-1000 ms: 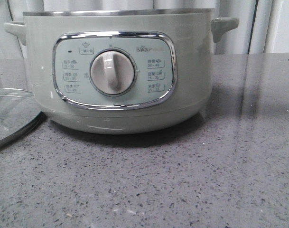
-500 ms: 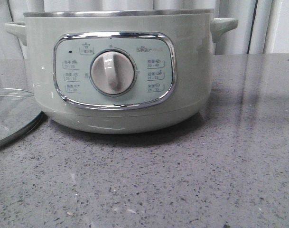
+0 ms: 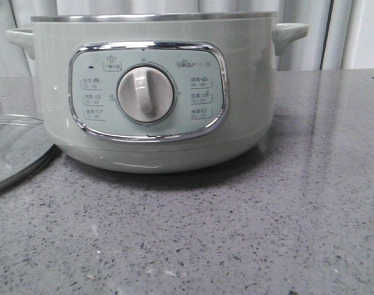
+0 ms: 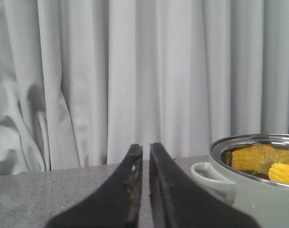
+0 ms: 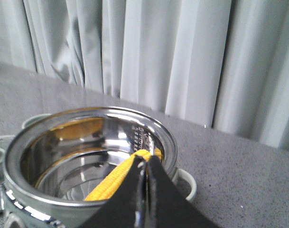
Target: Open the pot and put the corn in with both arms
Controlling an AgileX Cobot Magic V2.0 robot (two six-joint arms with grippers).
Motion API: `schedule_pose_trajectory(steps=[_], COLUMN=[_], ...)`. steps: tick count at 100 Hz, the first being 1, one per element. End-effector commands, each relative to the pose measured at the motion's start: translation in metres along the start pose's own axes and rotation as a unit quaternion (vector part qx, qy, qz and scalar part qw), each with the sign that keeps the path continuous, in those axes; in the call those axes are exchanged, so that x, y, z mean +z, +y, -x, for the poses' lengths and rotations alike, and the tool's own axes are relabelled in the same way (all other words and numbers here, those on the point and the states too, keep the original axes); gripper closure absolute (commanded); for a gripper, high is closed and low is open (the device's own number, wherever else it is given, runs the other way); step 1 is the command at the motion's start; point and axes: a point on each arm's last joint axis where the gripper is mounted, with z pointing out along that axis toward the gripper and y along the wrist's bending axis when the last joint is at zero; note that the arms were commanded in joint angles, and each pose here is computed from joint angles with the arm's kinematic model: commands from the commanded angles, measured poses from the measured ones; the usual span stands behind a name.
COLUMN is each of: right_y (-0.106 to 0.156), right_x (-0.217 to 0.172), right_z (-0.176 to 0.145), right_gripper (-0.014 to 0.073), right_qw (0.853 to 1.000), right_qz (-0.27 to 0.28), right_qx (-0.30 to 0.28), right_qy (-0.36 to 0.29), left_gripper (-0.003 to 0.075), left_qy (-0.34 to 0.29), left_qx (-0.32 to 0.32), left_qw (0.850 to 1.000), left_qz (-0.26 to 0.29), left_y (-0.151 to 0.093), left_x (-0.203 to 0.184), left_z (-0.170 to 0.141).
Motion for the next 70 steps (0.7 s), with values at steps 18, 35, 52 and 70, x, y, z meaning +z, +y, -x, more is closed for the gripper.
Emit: schedule_pose_trajectory(steps=[18,35,52,70], right_y=[0.003,0.003,0.003,0.003], right_x=[-0.049,-0.068,-0.070,-0.070], right_z=[-0.018,-0.023,-0.023,-0.023], right_gripper=[0.0659,0.0659,0.0659,0.0659], right_qw=[0.991,0.988,0.988,0.988], right_qz=[-0.006,-0.011,-0.012,-0.012], right_qx=[-0.018,-0.017,-0.017,-0.017], right_qy=[-0.133,-0.151,-0.152,-0.152], left_gripper=[0.0741,0.0741,0.0741,0.0741], left_qy=[-0.046,-0.046,-0.046,-0.046], left_qx=[-0.011,-0.011,-0.011,-0.011], left_qw=[0.999,0.999,0.999,0.999], left_qz=[-0.004,-0.004,-0.004,-0.004], left_y=[0.000,0.000,0.000,0.000], left_x=[-0.002,-0.002,-0.002,-0.002], left_z=[0.017,0.017,0.017,0.017])
